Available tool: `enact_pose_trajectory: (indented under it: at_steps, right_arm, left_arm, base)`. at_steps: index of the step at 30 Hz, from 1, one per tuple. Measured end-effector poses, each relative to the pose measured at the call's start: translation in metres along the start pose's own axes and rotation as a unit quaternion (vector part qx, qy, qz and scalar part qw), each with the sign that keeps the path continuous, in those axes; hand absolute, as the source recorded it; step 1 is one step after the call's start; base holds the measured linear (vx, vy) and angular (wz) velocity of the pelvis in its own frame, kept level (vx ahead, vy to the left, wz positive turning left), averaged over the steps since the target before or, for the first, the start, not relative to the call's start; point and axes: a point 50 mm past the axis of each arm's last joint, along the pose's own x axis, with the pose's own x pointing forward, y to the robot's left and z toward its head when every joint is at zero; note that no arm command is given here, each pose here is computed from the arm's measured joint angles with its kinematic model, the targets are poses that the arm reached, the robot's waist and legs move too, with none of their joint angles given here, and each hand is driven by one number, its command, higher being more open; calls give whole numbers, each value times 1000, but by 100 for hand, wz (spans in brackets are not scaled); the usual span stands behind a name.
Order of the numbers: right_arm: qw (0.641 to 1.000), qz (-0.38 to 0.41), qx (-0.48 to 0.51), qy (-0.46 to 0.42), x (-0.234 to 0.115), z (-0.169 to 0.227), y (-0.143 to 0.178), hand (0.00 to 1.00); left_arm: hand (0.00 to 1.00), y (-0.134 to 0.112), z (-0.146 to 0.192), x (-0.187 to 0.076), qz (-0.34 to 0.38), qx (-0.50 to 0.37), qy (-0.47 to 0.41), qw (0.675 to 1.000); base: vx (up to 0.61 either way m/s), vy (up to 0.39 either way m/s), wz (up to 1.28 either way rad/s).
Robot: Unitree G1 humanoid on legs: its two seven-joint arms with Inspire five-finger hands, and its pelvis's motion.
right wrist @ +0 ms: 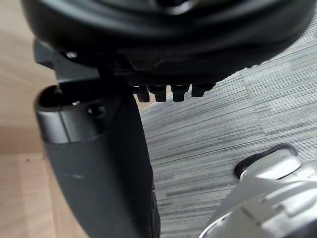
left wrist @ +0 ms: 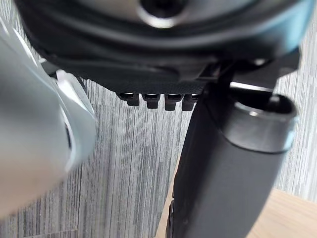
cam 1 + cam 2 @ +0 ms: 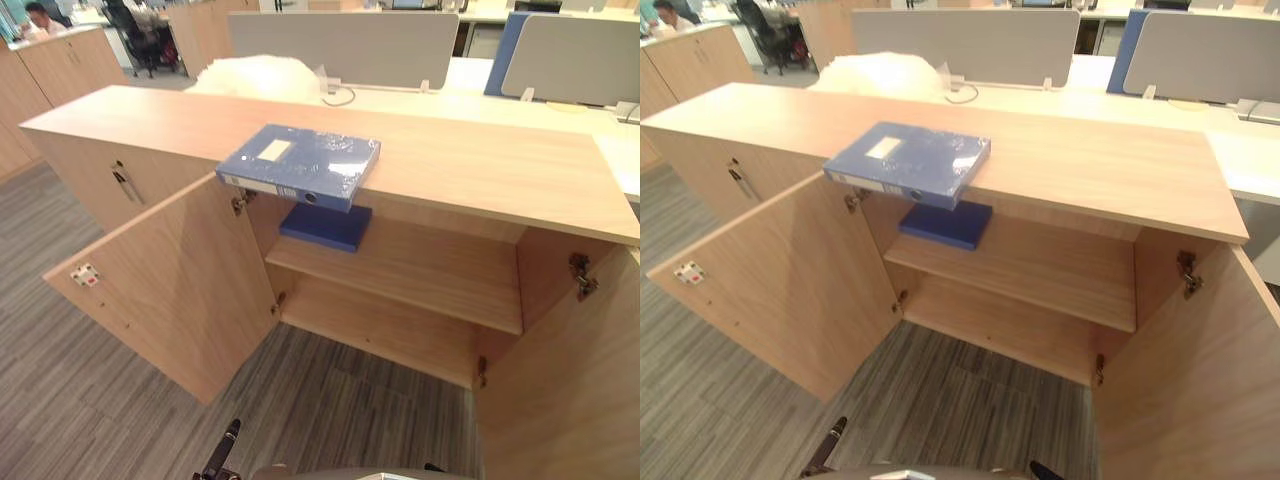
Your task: Walk over to the cabinet, pick up the folder, carry it to the office cabinet, place the folder inside the office cabinet, then close the office cabinet door
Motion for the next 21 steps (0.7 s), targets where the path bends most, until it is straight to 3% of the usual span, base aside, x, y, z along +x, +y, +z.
enact_pose_trajectory:
  at_steps: [5,9,11,14,21]
  right_arm:
    - [999,19,30,-3,1,12,20,100]
    - [999,10,38,1,2,10,17,100]
    - [999,27,41,11,0,7,32,100]
    - [998,43,44,11,-1,8,44,100]
    - [999,36,8,-21,4,32,30,100]
  left_arm:
    - [100,12,-1,1,9,48,8,999]
    - [100,19,-7,0,12,79,16,997]
    - [100,21,5,3,14,109,5,994]
    - [100,14,13,6,-3,161,-7,987]
    - [100,-4,0,3,-50,233,8,971]
  base:
    - [349,166,-37]
    - [352,327,-29]
    - [335,399,-42]
    - [213,273,-57]
    - [69,254,-84]
